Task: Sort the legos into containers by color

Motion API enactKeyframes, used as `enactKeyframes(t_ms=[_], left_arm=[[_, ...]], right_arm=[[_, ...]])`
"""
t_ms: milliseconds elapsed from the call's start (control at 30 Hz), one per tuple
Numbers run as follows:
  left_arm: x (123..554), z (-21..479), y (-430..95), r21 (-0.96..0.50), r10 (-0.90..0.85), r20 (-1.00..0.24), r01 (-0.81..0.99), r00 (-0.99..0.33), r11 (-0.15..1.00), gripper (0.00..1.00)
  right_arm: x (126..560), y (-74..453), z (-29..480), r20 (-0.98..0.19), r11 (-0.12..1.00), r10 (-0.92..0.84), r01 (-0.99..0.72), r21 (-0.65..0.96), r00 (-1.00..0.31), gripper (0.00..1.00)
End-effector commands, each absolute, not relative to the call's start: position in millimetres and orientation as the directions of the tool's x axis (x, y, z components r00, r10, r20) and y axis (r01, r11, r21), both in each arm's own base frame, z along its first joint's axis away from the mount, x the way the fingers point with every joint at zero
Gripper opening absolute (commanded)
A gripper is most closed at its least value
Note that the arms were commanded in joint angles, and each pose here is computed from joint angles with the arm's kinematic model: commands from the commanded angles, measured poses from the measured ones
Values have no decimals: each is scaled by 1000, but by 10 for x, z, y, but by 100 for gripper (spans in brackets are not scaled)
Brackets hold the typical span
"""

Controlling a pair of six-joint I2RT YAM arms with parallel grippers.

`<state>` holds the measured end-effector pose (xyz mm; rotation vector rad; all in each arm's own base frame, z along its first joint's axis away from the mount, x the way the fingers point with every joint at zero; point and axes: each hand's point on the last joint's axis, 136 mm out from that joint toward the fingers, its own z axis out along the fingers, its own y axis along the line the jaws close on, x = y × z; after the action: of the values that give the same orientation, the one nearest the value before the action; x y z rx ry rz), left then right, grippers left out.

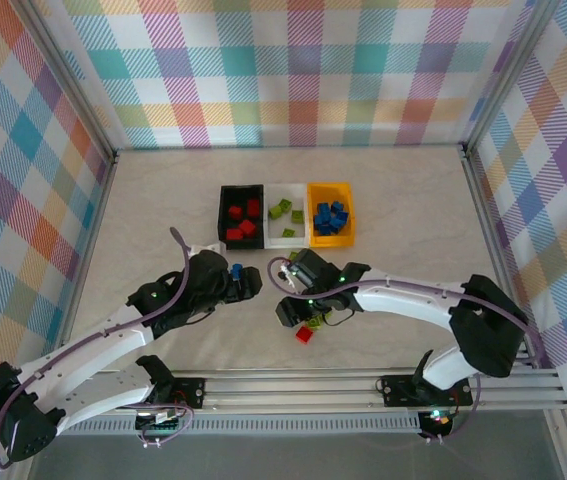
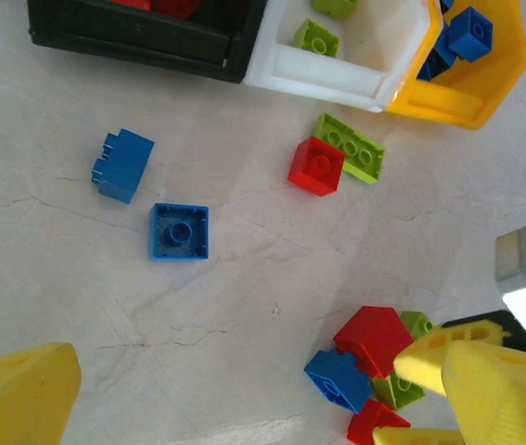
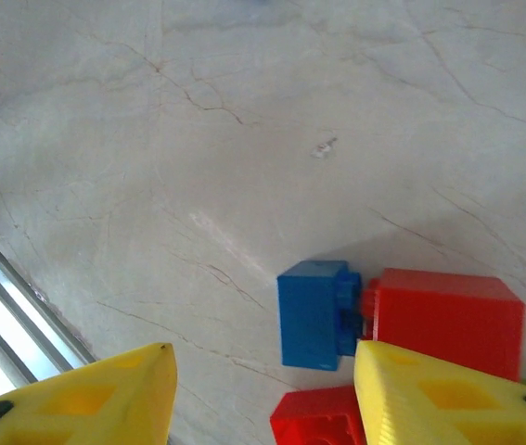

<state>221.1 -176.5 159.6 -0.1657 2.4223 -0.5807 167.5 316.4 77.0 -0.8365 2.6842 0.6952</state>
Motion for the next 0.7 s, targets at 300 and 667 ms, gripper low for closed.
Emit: enactKeyframes(t_ms=[300, 667], left_arm=[[2152, 1550, -1519, -445, -302, -551, -33, -778, 895, 100], [2150, 1527, -1510, -451, -308, -542, -39, -781, 892, 100]], right_arm=[[1612, 3294, 517, -309, 722, -525, -607, 333, -793, 51], [1660, 3187, 323, -277, 773, -550, -606, 190, -788, 44]])
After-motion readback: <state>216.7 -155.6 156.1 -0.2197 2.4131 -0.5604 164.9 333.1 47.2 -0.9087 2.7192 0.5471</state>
